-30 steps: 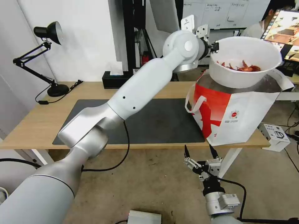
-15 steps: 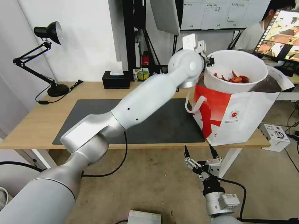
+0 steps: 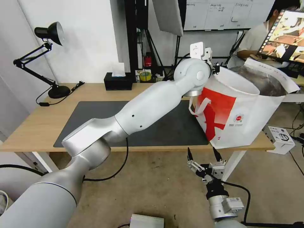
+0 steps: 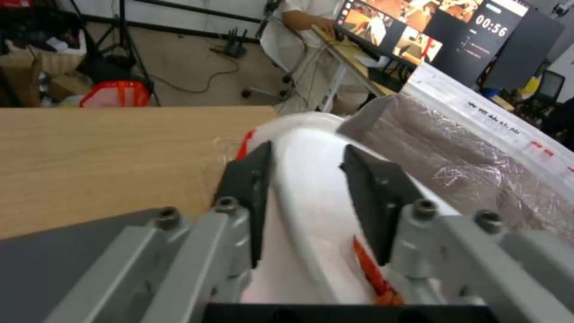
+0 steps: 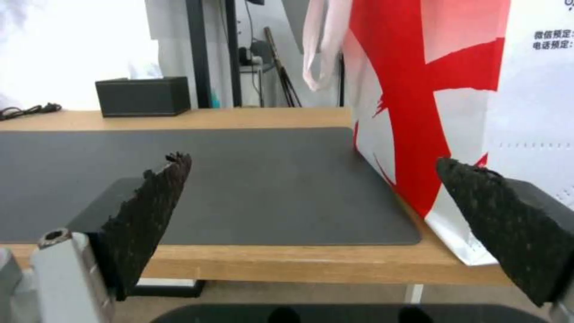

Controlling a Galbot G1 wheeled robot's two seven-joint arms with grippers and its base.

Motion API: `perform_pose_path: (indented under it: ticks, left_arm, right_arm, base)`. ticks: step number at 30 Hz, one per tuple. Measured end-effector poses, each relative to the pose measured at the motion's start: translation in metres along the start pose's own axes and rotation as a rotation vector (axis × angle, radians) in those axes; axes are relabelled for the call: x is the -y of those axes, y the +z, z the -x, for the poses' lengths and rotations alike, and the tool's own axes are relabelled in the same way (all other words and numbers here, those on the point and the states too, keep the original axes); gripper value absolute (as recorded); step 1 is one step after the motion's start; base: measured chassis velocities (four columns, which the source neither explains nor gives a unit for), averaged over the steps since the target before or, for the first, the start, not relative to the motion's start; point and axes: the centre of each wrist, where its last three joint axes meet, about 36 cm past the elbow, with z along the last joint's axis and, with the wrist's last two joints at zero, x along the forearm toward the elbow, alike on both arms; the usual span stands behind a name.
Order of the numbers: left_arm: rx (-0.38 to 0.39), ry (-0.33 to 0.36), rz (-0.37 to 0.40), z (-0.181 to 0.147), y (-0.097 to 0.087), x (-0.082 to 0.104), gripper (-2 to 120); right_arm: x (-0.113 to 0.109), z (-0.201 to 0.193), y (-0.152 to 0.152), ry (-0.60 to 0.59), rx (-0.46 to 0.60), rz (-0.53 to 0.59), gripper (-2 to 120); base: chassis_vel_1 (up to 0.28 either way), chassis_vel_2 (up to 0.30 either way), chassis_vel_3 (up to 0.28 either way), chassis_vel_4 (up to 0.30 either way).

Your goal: Pick up the trash from the table and place it into the takeout bag.

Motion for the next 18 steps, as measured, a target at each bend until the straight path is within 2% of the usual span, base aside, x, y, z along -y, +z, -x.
perform_pose_path:
  ticks: [2,5,6,9,11,13,18]
  left_arm:
    - [0.000,0.002,-0.001,-0.0003,0.0000,0.0003,48]
    - [-0.003,0.007,-0.001,-0.0009,0.0004,0.0016,63]
    - [-0.003,0.007,-0.001,-0.0009,0.0004,0.0016,63]
    - [-0.004,0.009,0.001,-0.0011,0.0007,0.0022,76]
    - [-0.004,0.009,0.001,-0.0011,0.0007,0.0022,80]
    - [-0.004,0.011,0.000,-0.0015,0.0004,0.0022,91]
    - [-0.002,0.018,-0.004,-0.0033,0.0001,0.0029,99]
  right_arm:
    - [0.0000,0.0000,0.0000,0.000,0.000,0.000,100]
    - [0.0000,0.0000,0.0000,0.000,0.000,0.000,100]
    - [0.0000,0.0000,0.0000,0.000,0.000,0.000,100]
    - [0.0000,0.0000,0.0000,0.000,0.000,0.000,100]
    - [0.0000,0.0000,0.0000,0.000,0.000,0.000,100]
    - [0.0000,0.0000,0.0000,0.000,0.000,0.000,100]
    - [0.0000,0.0000,0.0000,0.000,0.000,0.000,100]
  base:
    - [0.000,0.000,0.000,0.000]
    - [0.000,0.000,0.000,0.000]
    - [0.000,0.000,0.000,0.000]
    - [0.000,0.000,0.000,0.000]
    - [0.000,0.000,0.000,0.000]
    - [0.000,0.000,0.000,0.000]
    - [0.000,0.000,0.000,0.000]
